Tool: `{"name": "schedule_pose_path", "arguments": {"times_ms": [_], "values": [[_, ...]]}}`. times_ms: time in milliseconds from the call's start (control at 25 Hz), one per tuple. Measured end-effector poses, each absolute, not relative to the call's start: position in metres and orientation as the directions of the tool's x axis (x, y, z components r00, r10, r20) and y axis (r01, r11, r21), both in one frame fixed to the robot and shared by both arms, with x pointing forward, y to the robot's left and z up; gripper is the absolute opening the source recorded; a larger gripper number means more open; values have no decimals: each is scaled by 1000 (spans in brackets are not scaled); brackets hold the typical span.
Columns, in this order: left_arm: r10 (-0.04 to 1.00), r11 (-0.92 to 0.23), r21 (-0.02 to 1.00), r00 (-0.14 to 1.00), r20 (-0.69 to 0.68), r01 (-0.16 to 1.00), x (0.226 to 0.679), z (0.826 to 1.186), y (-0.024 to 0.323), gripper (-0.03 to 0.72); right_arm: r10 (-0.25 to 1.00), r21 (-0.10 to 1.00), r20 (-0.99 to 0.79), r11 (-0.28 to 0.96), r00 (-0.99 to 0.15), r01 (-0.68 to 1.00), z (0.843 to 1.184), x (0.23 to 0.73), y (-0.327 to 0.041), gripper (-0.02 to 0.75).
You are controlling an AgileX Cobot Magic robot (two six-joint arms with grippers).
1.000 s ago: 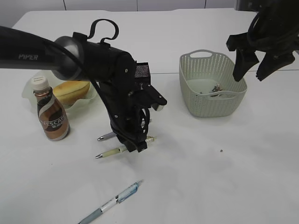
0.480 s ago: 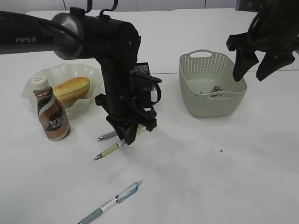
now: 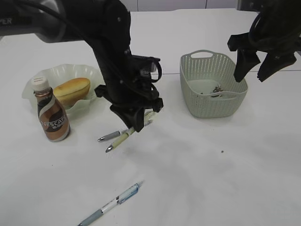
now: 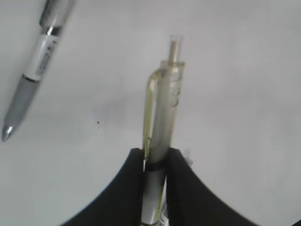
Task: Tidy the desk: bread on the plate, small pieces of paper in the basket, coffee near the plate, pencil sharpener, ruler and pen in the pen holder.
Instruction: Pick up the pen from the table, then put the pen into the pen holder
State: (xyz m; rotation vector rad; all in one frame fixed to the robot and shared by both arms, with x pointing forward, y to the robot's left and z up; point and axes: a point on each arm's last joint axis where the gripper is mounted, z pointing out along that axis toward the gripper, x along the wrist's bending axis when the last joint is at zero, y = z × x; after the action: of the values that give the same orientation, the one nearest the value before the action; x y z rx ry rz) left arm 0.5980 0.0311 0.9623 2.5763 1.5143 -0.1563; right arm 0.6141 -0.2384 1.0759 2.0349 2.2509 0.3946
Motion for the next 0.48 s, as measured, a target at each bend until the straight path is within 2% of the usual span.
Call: {"name": "schedule_pose_path", "arguments": {"times_ms": [240,360,480], "values": [[853,-431,293,491,-177,854,593,998,36,76,986,245,109,94,-124,965,1076,614,-238,418],[856,-386,429,490,-162,816,585,1000,46,76,986,245,109,94,-124,965,1076,614,-238,418],[858,-334,594,497,-129,732,577,992,58,76,986,245,109,94,-124,965,1076,614,-238,418]]}}
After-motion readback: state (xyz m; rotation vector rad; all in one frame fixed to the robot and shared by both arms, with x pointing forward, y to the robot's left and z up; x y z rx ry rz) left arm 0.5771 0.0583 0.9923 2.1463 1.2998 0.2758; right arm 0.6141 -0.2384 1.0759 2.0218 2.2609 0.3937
